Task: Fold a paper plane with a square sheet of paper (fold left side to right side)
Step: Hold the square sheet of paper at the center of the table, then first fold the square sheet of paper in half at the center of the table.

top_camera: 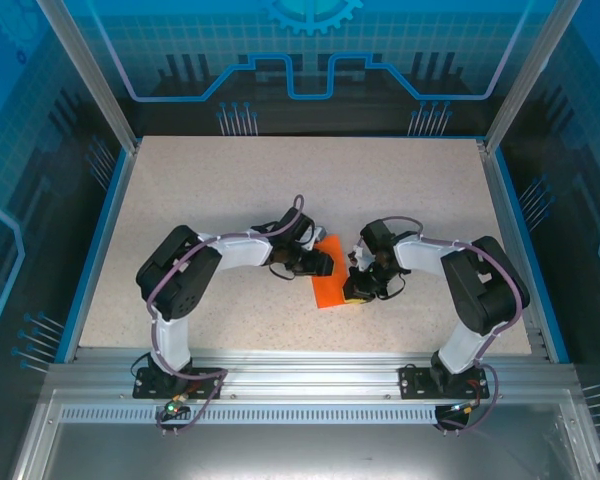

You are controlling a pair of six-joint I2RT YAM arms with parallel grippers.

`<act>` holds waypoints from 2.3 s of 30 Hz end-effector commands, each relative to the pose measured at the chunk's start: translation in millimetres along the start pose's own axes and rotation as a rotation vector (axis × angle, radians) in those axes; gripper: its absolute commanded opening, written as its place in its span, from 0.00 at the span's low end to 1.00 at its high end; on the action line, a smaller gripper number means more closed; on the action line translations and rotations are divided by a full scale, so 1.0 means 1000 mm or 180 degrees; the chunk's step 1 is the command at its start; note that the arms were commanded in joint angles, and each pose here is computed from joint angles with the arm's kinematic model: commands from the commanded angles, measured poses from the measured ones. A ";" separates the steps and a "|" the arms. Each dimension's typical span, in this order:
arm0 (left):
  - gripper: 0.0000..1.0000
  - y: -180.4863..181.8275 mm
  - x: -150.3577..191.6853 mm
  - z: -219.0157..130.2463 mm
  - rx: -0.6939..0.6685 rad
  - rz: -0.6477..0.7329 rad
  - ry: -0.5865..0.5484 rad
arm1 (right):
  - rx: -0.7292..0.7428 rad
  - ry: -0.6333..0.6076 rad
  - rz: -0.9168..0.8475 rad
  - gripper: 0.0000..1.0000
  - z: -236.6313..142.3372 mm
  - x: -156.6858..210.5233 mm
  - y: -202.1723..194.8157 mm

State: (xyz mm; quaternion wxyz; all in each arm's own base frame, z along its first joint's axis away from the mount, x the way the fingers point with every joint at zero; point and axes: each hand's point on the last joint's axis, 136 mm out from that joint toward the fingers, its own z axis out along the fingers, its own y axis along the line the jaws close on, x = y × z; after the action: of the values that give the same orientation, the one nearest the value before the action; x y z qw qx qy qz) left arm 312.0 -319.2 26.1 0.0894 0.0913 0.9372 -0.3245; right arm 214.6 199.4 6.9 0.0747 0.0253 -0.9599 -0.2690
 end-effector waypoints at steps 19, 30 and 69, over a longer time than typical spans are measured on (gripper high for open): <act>0.51 0.046 -0.063 0.003 -0.0438 -0.0250 -0.0138 | 0.0760 0.0261 0.0226 0.10 0.011 0.023 -0.058; 0.52 0.069 -0.075 -0.008 -0.0480 -0.0297 -0.0223 | 0.0742 0.0253 0.0237 0.10 0.011 0.022 -0.057; 0.53 0.014 -0.018 0.004 -0.0088 -0.0130 -0.0065 | 0.0745 0.0234 0.0236 0.10 0.011 0.017 -0.055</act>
State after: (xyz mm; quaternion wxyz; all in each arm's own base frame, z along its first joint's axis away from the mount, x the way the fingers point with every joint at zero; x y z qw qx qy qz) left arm 321.0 -321.3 28.0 0.0888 0.0857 0.9332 -0.3374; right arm 215.1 198.6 6.1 0.0821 0.0314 -0.9610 -0.2622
